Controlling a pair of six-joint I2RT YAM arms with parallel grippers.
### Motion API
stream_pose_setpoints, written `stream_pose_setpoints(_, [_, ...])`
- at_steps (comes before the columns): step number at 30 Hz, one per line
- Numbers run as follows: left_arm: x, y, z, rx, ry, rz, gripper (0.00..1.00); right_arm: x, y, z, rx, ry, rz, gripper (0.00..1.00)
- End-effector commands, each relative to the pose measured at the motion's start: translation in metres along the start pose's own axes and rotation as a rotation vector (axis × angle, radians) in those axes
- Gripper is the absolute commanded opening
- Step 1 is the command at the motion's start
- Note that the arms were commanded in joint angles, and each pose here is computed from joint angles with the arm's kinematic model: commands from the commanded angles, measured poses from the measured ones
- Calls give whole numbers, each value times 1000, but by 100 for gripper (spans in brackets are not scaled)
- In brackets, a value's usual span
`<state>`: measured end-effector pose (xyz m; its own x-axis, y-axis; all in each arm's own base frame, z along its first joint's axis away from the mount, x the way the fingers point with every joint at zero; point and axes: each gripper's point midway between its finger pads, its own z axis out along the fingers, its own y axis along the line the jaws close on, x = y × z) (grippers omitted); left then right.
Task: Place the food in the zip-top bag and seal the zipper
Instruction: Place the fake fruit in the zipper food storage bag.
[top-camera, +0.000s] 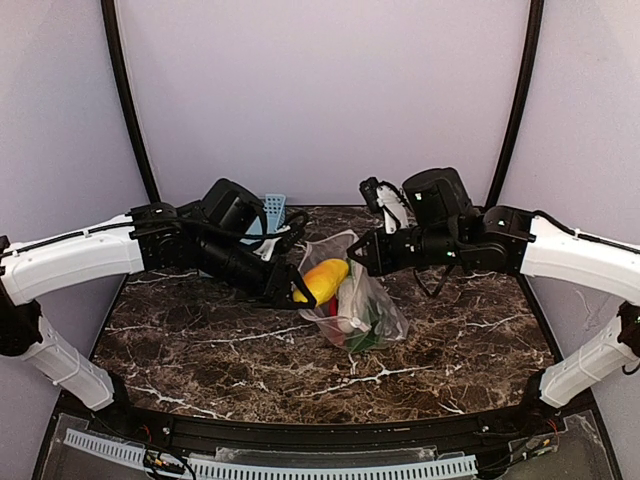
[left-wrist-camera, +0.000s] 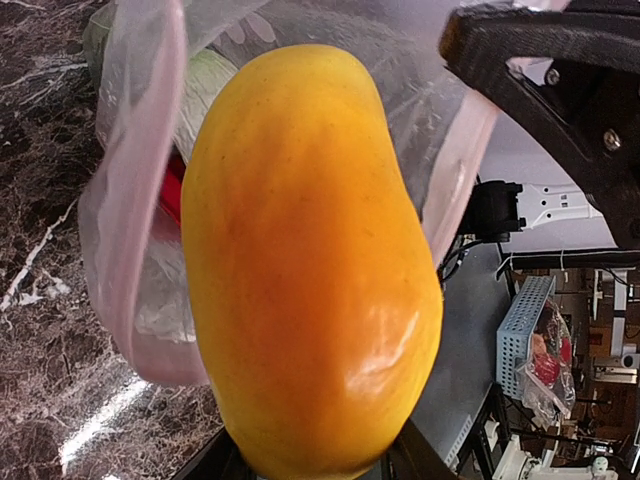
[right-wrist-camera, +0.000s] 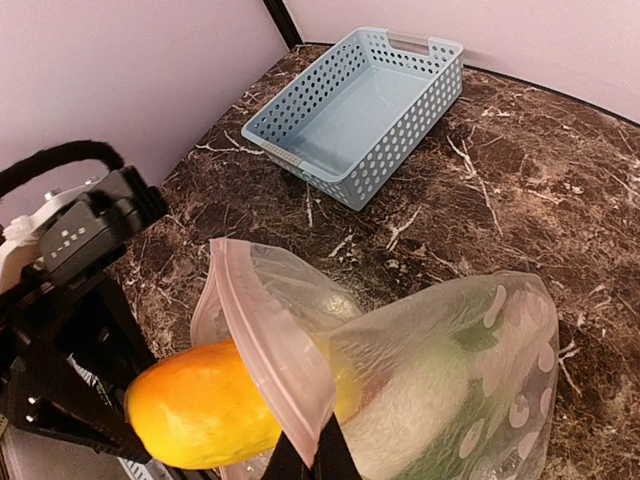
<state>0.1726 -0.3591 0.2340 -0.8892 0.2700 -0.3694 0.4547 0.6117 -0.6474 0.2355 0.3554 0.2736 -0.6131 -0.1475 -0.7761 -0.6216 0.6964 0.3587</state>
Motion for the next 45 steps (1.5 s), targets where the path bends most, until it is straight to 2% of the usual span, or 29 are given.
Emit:
stream_pose_setpoints(1, [-14, 3, -1, -12, -36, -14, 29, -12, 19, -7, -55, -61, -7, 0])
stream_pose_setpoints(8, [-31, 1, 10, 16, -92, -63, 31, -6, 22, -4, -53, -58, 3, 0])
stream_pose_setpoints(18, [-50, 13, 26, -26, -158, -110, 34, -1, 24, 11, -19, -43, 11, 0])
stream_pose_setpoints(24, [-50, 32, 39, -92, -140, -111, 44, 3, 18, 19, 17, -30, 12, 0])
stream_pose_setpoints(36, [-52, 48, 44, -156, -120, -82, 48, 1, 12, 21, 53, -39, -12, 0])
stream_pose_setpoints(41, [-52, 39, 41, -105, -101, -62, 60, 0, 10, 21, 69, -42, -19, 0])
stream_pose_setpoints(45, [-50, 22, 33, -18, -96, -10, 65, -2, 9, 20, 77, -46, -22, 0])
